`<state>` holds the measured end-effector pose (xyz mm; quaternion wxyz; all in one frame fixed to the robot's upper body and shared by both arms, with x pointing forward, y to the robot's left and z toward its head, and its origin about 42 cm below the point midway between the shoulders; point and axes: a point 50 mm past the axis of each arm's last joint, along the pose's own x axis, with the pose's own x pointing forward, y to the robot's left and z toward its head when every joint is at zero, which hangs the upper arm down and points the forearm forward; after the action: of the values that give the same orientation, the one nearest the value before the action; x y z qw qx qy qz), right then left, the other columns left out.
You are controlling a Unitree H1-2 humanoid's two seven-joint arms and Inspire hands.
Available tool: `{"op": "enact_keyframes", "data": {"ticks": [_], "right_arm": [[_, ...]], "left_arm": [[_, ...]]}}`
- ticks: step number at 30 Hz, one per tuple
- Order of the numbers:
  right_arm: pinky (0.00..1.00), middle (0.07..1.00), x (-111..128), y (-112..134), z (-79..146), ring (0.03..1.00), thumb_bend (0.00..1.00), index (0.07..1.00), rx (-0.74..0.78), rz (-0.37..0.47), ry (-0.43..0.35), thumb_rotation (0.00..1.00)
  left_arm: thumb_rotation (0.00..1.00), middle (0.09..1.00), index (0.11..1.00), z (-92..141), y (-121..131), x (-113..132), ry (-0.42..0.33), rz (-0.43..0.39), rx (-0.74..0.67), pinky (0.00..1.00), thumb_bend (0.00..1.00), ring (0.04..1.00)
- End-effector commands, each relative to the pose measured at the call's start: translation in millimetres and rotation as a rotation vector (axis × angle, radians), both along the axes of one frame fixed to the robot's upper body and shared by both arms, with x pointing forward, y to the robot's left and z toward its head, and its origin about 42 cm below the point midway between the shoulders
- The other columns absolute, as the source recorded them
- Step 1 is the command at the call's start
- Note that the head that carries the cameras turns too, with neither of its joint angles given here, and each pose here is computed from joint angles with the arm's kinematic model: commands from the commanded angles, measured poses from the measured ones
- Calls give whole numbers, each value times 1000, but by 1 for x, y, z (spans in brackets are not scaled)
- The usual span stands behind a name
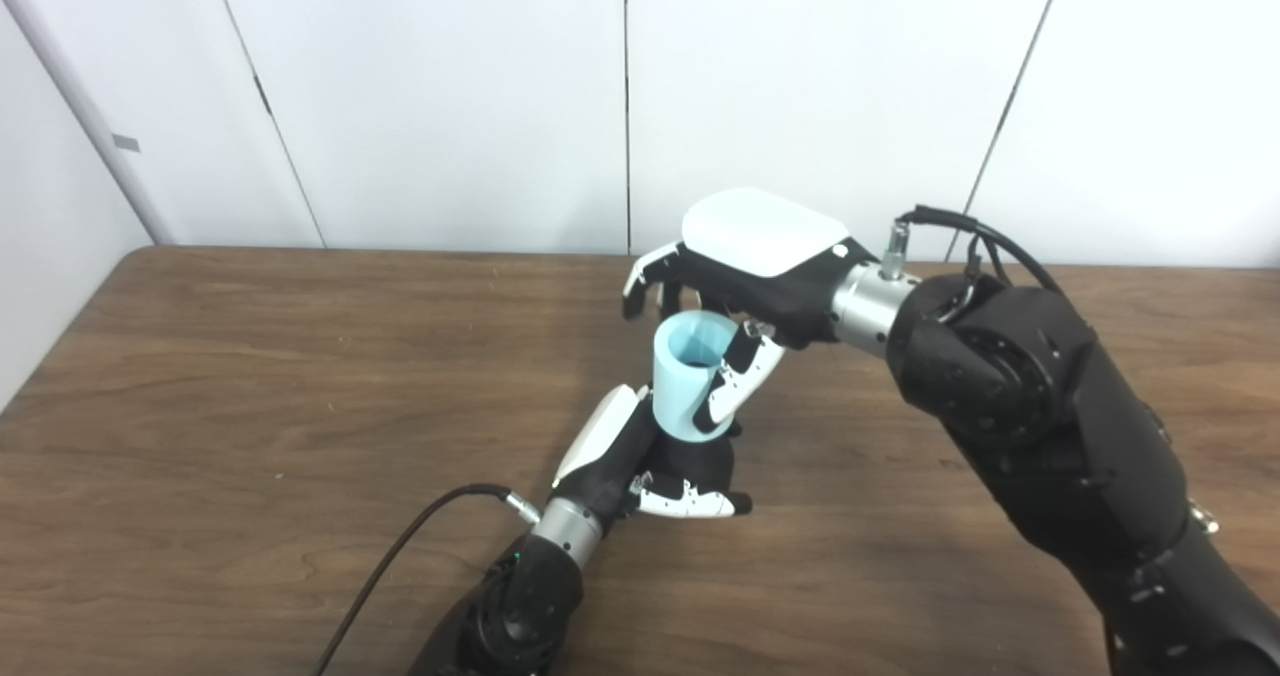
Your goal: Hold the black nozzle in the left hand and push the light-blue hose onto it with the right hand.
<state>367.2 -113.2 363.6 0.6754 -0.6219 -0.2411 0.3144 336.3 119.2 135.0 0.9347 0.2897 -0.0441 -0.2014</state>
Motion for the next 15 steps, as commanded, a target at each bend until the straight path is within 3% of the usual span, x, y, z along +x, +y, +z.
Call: {"op": "enact_keyframes", "data": {"ticks": [1, 3, 10, 15], "right_arm": [[932, 902, -4, -3, 14, 900, 1000, 846, 41, 46, -88, 512], [985, 930, -5, -8, 14, 928, 1000, 857, 62, 65, -128, 534], [1000, 968, -8, -24, 15, 969, 1000, 882, 162, 161, -295, 602], [1000, 942, -4, -30, 5, 949, 1000, 872, 146, 178, -306, 620]], "left_arm": [[78, 778, 484, -31, -2, -14, 180, -40, 48, 1000, 521, 936], [78, 779, 484, -31, -2, -14, 182, -41, 51, 1000, 521, 936], [78, 780, 484, -31, -3, -14, 182, -47, 52, 1000, 521, 934], [78, 780, 483, -31, -2, -14, 182, -52, 56, 1000, 521, 934]]}}
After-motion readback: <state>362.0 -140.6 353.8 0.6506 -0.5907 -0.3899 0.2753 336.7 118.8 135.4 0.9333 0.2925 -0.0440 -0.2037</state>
